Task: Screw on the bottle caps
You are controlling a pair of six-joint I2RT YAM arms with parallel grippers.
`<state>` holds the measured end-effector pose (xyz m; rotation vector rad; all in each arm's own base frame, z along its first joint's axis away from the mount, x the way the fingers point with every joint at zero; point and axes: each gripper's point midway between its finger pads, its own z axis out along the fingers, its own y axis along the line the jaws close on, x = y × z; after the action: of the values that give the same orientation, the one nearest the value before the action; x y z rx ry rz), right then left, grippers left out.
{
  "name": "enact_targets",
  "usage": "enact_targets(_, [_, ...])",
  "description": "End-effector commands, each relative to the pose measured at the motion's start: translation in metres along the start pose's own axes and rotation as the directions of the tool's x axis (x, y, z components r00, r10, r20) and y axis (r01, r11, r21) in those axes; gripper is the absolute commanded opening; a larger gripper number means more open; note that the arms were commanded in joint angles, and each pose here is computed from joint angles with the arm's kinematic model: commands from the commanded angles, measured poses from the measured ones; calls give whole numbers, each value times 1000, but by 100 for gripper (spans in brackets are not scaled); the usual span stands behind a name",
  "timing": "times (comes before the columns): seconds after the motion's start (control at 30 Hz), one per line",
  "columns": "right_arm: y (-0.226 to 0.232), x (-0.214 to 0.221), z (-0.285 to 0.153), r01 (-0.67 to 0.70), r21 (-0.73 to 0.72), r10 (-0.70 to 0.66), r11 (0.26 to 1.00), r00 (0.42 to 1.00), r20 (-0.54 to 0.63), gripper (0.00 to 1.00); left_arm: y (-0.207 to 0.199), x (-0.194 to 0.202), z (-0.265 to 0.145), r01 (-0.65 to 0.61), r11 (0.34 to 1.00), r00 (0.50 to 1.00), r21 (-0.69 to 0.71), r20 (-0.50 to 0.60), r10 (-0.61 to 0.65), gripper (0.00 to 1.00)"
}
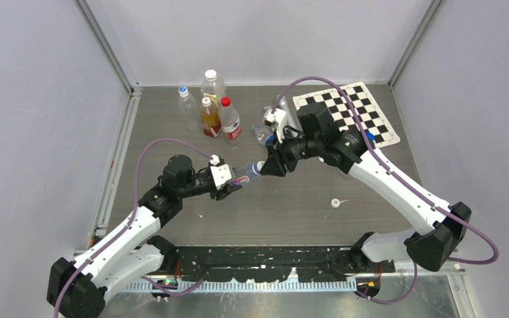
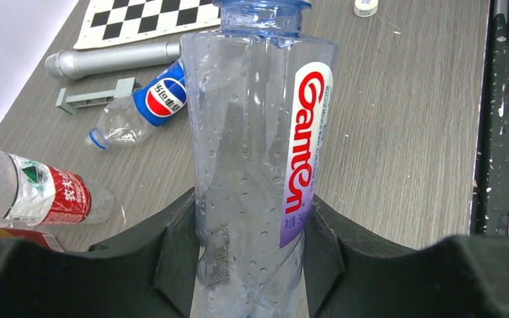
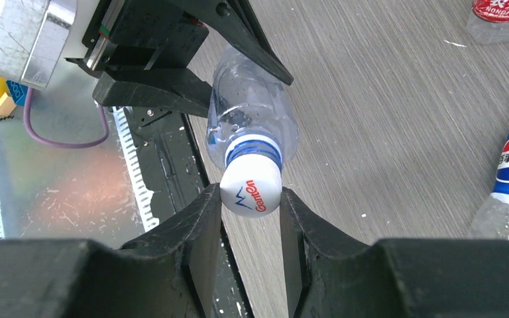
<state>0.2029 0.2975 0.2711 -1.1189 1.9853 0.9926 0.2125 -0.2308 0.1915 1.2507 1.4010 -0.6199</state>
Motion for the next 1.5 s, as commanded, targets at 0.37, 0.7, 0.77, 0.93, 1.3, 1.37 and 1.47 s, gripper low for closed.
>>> enact_targets(0.37, [5, -19, 0, 42, -66, -39, 997, 999, 36, 37, 4, -47, 1, -38, 999, 989, 26, 142, 34, 0])
enact_targets(0.7, [5, 3, -6, 55, -125, -65, 991, 995, -78, 37, -2, -58, 4, -19, 996, 981, 83, 192, 3, 0])
enact_targets(0.77, [3, 5, -9, 60, -121, -70, 991, 994, -84, 37, -3, -59, 5, -18, 996, 980, 91, 198, 0, 0])
enact_targets(0.93, [3, 7, -9, 70, -126, -82, 990, 992, -93, 37, -6, -65, 7, -9, 992, 975, 123, 220, -19, 0])
enact_targets(1.3, [0, -7, -5, 49, -113, -55, 992, 997, -53, 43, -2, -69, 13, -19, 991, 976, 134, 216, -10, 0])
enact_targets(1.37, [0, -8, -4, 39, -110, -45, 993, 998, -53, 46, -1, -68, 14, -21, 992, 977, 126, 212, -6, 0])
enact_targets(1.47, [-1, -10, -2, 19, -109, -24, 994, 998, -49, 50, 1, -68, 16, -24, 993, 978, 113, 210, 0, 0])
